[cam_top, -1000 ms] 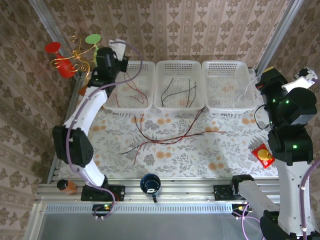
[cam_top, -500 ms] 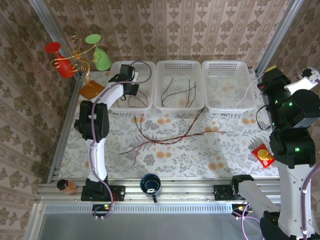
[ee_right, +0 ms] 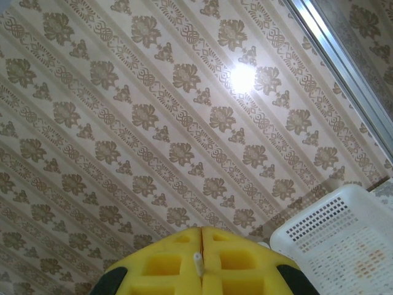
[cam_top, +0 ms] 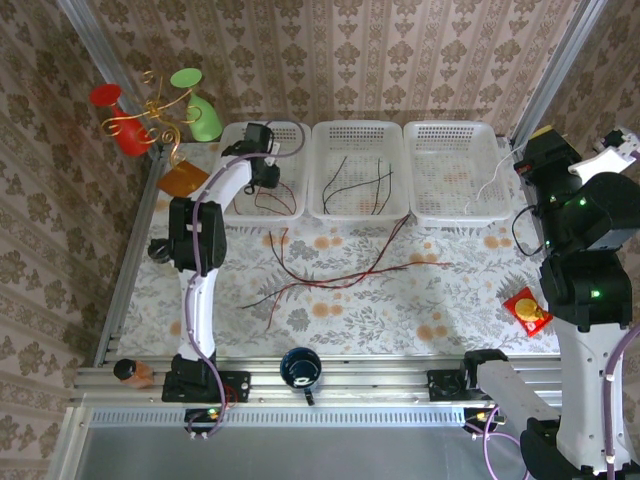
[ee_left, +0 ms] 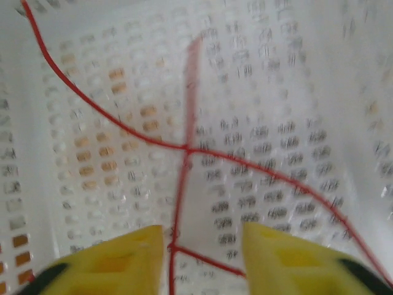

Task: Untangle the cables
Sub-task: Place the cable into the container, then place the cable in the container.

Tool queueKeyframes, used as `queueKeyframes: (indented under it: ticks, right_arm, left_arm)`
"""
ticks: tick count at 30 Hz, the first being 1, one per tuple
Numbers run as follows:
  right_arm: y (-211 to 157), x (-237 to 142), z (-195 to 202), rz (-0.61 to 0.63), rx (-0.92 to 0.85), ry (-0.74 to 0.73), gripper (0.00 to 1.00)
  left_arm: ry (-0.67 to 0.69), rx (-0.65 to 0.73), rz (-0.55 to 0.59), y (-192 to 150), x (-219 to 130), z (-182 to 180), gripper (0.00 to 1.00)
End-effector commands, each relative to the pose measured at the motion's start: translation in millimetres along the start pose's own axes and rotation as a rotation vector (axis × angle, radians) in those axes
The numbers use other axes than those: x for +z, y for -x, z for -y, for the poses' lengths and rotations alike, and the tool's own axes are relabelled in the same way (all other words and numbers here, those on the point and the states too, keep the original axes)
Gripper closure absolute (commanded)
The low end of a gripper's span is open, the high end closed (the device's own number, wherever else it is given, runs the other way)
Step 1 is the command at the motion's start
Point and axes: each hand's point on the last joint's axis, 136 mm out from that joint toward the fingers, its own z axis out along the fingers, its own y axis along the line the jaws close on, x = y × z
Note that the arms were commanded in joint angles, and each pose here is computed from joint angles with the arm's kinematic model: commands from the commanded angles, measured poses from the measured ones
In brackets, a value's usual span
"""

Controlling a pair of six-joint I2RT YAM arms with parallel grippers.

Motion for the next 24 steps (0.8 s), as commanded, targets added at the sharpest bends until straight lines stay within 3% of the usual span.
queueKeyframes:
  ticks: [1,5,13,20,24]
  right_arm:
    - [10,-3,-7,0.023,-0.013,0.02,1.0]
    - [19,-1,-14,0.05,-0.013,0.033,1.0]
    - [29,24,-29,0.07,-0.051,0.055,1.0]
    - [44,59,-52,0.1,-0.065,0.089,1.0]
    - [48,83,-58,0.118,-0.09,0.089,1.0]
  left_arm:
    - [-0.025,-0.014,-0.015,10,-5,-5,0.44]
    - [-0.005,-0.009,0.052,32,-30,-10,0.31]
    - [-0.037,0.009,0.207,67,-114,0,0.28]
    - [-0.156,0.041,0.363,50,-185,53,0.27]
    - [-0.21,0.048,0.399,23,-205,80,0.26]
